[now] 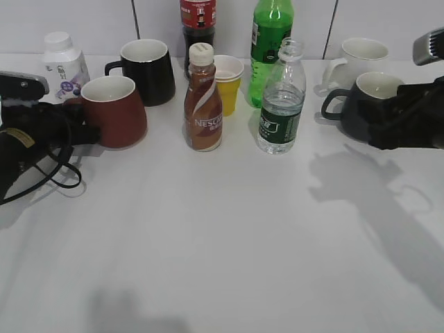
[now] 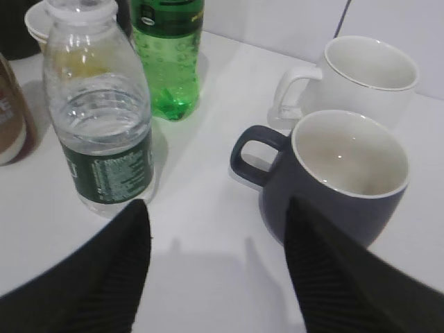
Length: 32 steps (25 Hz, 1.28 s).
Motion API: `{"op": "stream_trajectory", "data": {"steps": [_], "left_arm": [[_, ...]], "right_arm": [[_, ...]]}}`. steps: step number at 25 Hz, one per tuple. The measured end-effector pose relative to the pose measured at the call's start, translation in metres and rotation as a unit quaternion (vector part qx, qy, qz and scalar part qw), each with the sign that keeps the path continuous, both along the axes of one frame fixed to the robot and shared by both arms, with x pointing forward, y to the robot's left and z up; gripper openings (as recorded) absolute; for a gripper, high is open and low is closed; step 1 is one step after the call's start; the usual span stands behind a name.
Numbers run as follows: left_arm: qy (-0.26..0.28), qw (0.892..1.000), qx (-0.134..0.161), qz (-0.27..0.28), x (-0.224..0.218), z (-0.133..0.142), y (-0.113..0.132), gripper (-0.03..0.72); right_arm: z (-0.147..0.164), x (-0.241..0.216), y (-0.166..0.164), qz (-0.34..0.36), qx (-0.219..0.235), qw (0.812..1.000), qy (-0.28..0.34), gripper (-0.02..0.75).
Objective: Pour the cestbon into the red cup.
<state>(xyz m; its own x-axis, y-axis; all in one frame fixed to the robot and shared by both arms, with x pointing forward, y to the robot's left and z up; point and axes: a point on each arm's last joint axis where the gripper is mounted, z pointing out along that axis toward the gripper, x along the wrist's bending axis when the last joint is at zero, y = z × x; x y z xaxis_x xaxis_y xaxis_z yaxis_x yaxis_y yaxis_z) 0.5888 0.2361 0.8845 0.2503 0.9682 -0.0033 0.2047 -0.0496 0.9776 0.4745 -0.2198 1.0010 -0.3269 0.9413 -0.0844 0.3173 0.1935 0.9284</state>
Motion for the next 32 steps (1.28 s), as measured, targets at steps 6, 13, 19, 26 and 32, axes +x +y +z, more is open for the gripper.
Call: {"op": "stream_trajectory", "data": {"steps": [6,13,19,26,32], "left_arm": [[0.001,1.0,0.001,0.001,-0.002,0.003,0.001,0.09],[-0.024,1.0,0.001,-0.001,-0.023,0.037,0.004,0.087],[-0.04,0.999,0.003,-0.004,-0.049,0.067,0.008,0.085],[-0.041,0.996,0.051,-0.064,-0.077,0.096,0.001,0.085],[-0.049,0.991,0.075,-0.101,-0.096,0.12,-0.013,0.083]], "right_arm": [[-0.003,0.005,0.012,0.058,0.011,0.998,-0.032,0.464],[-0.036,0.02,0.037,0.155,0.04,0.987,-0.02,0.577],[-0.061,0.049,0.049,0.163,0.05,0.985,-0.004,0.589],[-0.08,0.074,0.056,0.148,0.062,0.987,0.01,0.589],[-0.093,0.091,0.063,0.149,0.066,0.987,0.011,0.589]]}}
